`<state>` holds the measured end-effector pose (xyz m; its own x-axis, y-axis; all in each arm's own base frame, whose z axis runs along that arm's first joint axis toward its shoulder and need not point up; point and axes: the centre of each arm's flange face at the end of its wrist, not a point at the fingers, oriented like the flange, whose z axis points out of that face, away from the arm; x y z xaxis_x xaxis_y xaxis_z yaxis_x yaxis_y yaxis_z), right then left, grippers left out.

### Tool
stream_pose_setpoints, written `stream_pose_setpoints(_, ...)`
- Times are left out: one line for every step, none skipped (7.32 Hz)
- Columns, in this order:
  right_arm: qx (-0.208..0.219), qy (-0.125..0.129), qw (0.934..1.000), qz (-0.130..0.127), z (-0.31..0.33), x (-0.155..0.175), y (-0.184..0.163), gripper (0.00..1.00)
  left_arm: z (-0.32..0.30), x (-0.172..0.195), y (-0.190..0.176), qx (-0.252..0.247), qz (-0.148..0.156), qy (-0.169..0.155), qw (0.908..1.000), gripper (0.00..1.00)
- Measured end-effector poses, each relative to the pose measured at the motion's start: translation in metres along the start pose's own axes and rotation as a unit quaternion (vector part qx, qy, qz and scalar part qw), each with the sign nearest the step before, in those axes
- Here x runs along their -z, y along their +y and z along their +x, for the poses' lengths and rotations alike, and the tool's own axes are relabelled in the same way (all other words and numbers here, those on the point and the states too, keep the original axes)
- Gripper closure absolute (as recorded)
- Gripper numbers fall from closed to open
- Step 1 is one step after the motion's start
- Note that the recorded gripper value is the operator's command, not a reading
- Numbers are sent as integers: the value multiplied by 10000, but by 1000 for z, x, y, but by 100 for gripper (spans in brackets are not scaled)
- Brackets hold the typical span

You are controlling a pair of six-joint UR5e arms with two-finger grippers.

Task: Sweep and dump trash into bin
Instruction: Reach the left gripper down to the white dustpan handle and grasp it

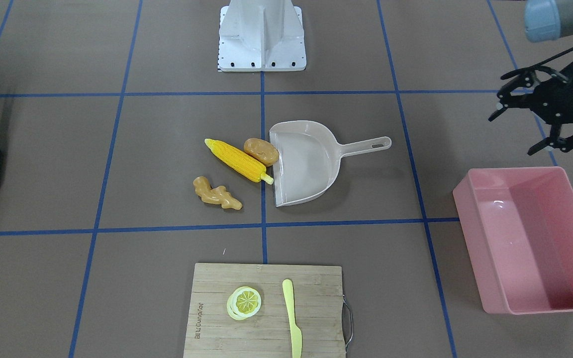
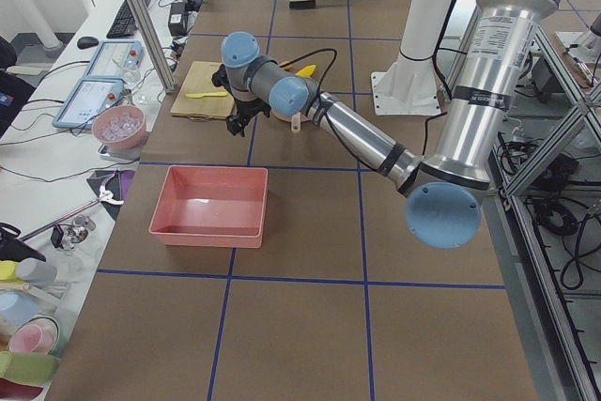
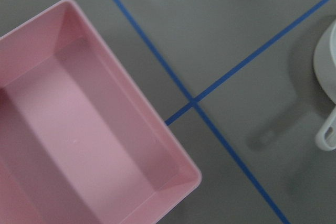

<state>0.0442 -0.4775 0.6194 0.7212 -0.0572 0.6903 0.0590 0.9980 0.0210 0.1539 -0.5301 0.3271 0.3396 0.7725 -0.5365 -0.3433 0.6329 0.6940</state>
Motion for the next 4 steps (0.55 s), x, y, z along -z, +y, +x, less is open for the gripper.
stream_pose_setpoints(-220,57,9997,-15,-26,-2,-5,0,38,-23,-29,-636,130,184,9977,2)
stream_pose_setpoints(-382,146,9992,-35,-57,-5,-8,0,76,-49,-51,-1236,278,291,9915,2)
stream_pose_setpoints(-453,185,9988,-23,-80,-5,-3,0,108,-72,-65,-1663,372,305,9849,2)
stream_pose_setpoints(-435,179,9989,0,-93,0,13,0,133,-91,-73,-1916,396,321,9802,2)
